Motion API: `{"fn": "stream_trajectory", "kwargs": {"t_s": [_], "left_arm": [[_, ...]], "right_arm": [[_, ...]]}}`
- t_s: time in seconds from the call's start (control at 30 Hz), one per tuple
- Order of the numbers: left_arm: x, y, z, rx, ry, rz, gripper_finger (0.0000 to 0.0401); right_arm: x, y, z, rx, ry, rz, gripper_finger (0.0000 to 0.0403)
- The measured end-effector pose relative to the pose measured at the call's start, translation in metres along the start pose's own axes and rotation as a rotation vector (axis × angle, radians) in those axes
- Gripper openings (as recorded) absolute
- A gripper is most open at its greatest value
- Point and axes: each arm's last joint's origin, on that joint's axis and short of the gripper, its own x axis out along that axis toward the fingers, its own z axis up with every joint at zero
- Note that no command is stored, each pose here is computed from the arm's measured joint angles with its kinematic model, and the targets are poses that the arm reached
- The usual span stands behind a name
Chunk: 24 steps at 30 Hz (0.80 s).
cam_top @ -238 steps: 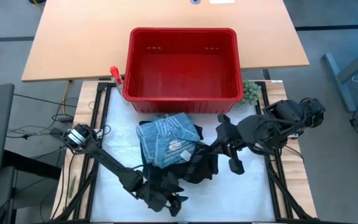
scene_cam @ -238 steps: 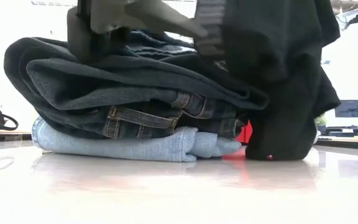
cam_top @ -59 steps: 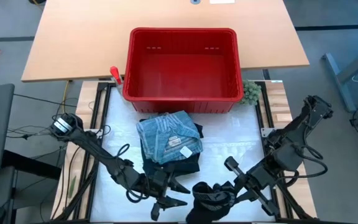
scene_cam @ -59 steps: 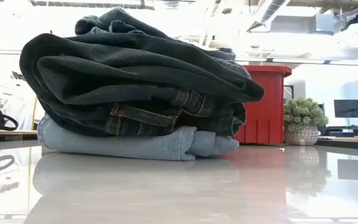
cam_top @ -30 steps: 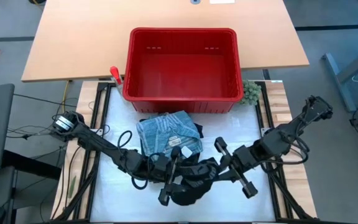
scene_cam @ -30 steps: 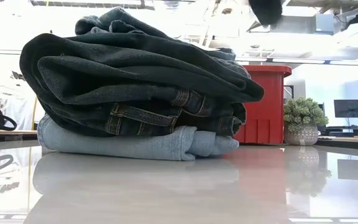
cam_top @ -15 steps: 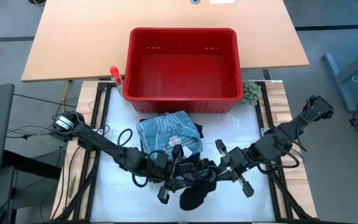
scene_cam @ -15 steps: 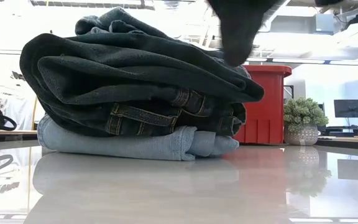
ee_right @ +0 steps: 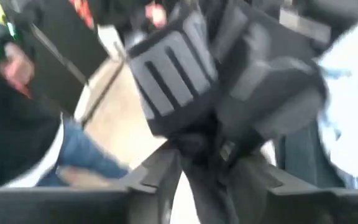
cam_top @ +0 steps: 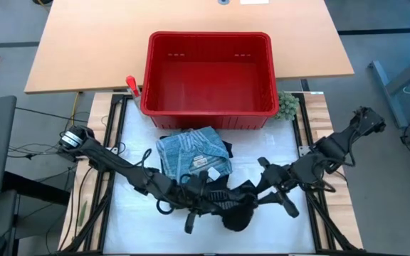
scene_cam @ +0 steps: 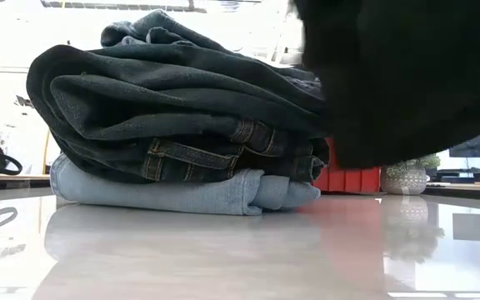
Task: Fold Laundry from Bin
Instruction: Fold the black underwear
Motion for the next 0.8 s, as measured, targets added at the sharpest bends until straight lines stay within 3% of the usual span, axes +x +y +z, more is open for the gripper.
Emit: {"fn": "stream_trajectory", "kwargs": {"t_s": [0.17,0.33,0.47,0.63,0.8], "left_arm": [[-0.005,-0.001,0.005,-0.027,0.261,0.052,0.0002],[-0.011,0.002,0.017,-0.09,0.522,0.095,0.0001],[-0.014,0.006,0.027,-0.101,0.596,0.147,0.0001],[-0.013,0.01,0.035,-0.145,0.61,0.078,0.0],[-0.013,0.007,0.033,-0.176,0.669,-0.011,0.0]], "right_arm": [[-0.011,-0.003,-0.01,0.103,0.125,0.015,0.0205],[-0.014,-0.002,-0.006,0.123,0.096,0.048,0.0232],[-0.003,-0.005,0.004,0.135,-0.003,0.035,0.0234],[0.033,-0.017,0.012,0.032,-0.064,-0.042,0.0235],[0.061,-0.035,0.016,-0.025,-0.057,-0.031,0.0235]]}}
